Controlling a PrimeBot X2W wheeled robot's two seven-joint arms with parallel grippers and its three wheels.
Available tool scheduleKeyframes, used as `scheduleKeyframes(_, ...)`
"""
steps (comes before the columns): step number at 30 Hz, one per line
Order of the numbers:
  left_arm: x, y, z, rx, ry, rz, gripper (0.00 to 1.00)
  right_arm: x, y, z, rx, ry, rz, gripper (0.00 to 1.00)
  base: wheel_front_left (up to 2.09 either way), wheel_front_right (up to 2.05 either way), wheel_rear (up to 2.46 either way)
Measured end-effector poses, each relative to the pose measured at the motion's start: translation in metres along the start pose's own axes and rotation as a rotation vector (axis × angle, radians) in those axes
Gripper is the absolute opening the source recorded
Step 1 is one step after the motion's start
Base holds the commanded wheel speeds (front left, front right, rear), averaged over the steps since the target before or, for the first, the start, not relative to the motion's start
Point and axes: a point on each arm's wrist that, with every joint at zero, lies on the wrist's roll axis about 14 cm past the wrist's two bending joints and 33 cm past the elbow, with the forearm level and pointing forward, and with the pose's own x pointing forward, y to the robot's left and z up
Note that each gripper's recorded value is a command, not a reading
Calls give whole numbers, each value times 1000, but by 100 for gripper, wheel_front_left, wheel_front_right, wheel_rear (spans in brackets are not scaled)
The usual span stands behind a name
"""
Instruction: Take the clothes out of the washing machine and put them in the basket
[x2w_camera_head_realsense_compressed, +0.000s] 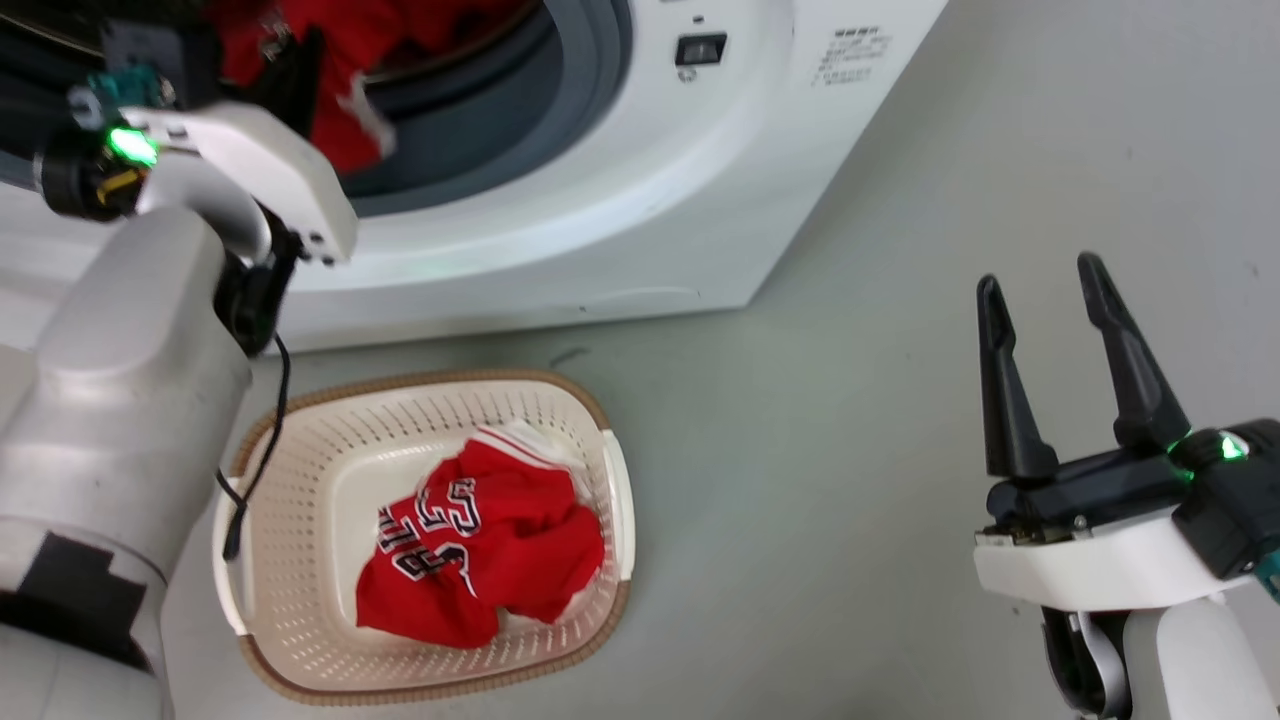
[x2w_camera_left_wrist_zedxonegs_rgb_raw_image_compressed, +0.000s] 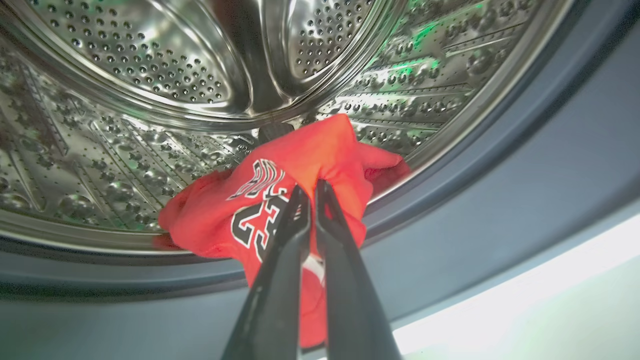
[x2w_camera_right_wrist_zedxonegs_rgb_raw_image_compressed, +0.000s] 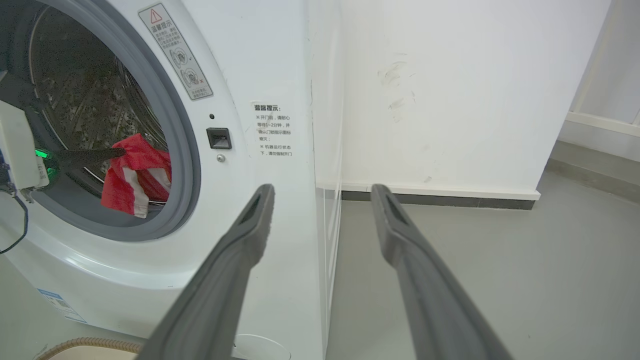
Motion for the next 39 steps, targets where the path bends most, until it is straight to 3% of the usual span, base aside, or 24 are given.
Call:
scheduleKeyframes(12, -70, -19, 43, 46, -127, -20, 0, -25, 15, 30, 3, -51, 29, 100, 0, 0, 0)
scheduleKeyframes(24, -138, -37, 116, 132, -349, -13, 0, -46, 31, 47, 9, -84, 69, 100, 0, 0, 0)
scheduleKeyframes(39, -222, -63, 149, 168, -477, 8, 0, -67, 38, 59, 9, -107, 84, 100, 0, 0, 0)
